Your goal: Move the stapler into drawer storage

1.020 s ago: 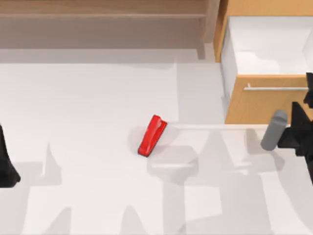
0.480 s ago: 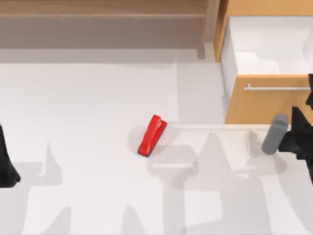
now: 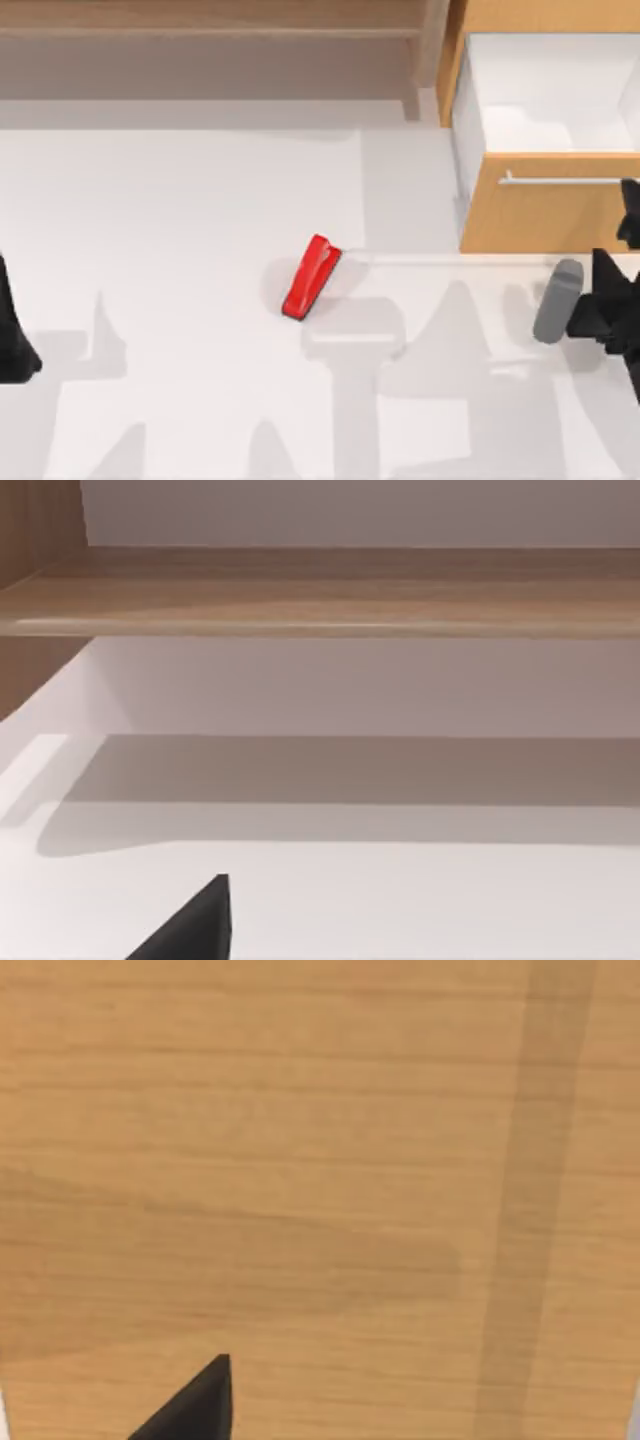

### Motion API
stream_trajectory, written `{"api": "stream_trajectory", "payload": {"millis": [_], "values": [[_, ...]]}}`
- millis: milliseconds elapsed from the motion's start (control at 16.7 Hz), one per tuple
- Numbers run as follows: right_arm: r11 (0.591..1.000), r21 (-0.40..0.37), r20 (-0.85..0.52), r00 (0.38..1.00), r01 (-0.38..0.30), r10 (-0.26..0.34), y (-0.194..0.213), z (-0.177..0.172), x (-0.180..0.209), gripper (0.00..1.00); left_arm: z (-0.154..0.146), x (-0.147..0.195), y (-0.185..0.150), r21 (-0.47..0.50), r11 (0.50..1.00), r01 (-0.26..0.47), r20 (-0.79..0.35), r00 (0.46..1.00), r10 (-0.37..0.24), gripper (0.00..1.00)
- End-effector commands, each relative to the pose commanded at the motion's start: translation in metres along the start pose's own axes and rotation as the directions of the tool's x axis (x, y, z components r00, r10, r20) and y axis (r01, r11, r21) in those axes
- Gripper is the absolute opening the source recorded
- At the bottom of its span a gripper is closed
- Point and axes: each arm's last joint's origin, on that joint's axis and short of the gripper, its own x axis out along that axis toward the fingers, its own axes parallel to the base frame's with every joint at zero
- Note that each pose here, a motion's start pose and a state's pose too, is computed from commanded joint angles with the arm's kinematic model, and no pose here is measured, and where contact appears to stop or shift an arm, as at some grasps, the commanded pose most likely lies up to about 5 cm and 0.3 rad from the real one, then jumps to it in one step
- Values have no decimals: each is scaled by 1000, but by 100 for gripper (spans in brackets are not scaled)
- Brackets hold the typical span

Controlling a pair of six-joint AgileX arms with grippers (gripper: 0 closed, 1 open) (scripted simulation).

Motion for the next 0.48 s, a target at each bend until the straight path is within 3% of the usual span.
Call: {"api": "stream_trajectory", "payload": {"millis": [180,300,480], "values": [[997,80,121,992,23,-32,-9,25,7,100,0,0,0,0,1000,0,0,1000,0,100],[986,165,236,971,2,-41,-17,52,14,100,0,0,0,0,1000,0,0,1000,0,100],[946,299,392,920,-127,0,-28,102,33,100,0,0,0,0,1000,0,0,1000,0,100]]}}
